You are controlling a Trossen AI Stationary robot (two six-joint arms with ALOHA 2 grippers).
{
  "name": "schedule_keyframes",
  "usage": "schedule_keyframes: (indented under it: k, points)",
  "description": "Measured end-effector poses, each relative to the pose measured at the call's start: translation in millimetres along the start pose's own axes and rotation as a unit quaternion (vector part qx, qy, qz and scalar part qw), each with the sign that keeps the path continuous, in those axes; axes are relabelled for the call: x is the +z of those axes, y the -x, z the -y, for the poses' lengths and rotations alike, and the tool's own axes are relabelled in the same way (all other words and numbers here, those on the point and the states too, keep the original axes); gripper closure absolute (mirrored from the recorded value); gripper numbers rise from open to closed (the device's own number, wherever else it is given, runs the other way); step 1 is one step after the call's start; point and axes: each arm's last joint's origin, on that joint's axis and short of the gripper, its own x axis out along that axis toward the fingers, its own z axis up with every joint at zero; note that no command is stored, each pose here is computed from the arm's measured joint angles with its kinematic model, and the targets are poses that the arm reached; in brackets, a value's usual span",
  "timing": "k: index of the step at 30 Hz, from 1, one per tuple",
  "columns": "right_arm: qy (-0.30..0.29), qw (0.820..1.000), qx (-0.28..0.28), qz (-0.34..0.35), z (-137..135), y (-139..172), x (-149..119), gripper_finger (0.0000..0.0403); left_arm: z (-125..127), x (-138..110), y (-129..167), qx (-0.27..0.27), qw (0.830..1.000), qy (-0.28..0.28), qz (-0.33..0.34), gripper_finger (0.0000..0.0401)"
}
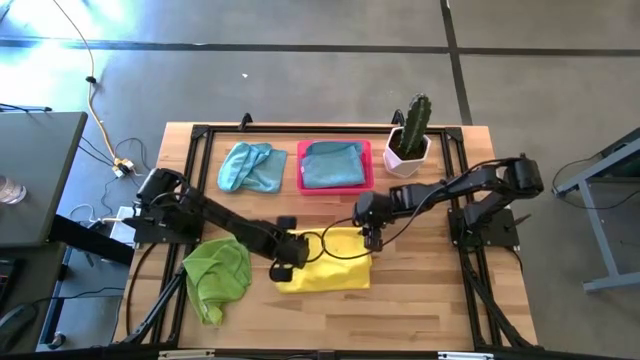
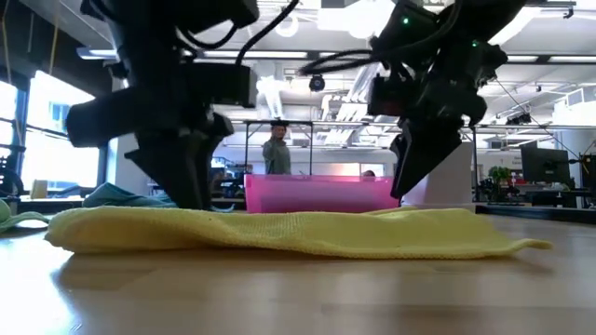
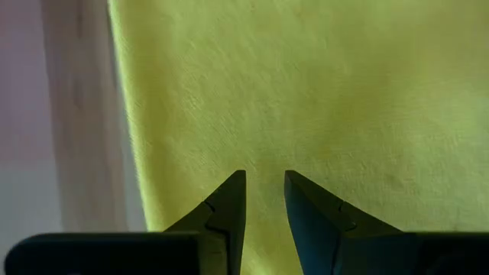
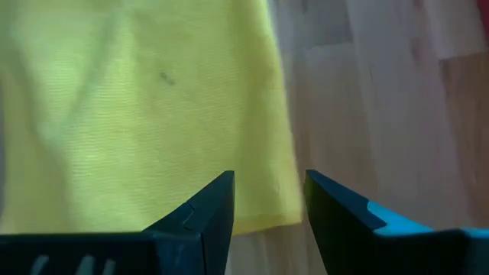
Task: Fold microfiber towels
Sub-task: Fold the yellow microfiber cloth
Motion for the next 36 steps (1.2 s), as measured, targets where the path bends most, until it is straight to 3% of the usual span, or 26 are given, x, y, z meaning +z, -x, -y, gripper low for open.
schedule_keyframes:
  k: [6, 10, 15, 19, 25, 36]
  points:
    - [0.004, 1.000, -0.007, 0.002, 8, 1, 1, 0.0253, 2, -18, 26, 0.015, 0.999, -0.007, 0.040, 0.0320]
    - [0.003, 1.000, -0.008, 0.005, 12, 1, 2, 0.0253, -9, -42, 44, 0.055, 0.992, 0.034, 0.105, 0.0320]
    - [0.004, 1.000, 0.010, 0.016, 12, 2, 5, 0.0253, -24, -58, 41, 0.044, 0.975, 0.096, 0.194, 0.0320]
    - [0.018, 0.999, 0.015, 0.023, 11, 2, 6, 0.0253, -31, -62, 34, 0.043, 0.970, 0.127, 0.204, 0.0317]
    - [0.028, 0.999, 0.019, 0.034, 11, 2, 8, 0.0253, -47, -62, 27, 0.049, 0.962, 0.191, 0.190, 0.0275]
    - [0.024, 0.999, 0.020, 0.043, 11, 2, 10, 0.0253, -46, -61, 19, 0.028, 0.970, 0.167, 0.172, 0.0211]
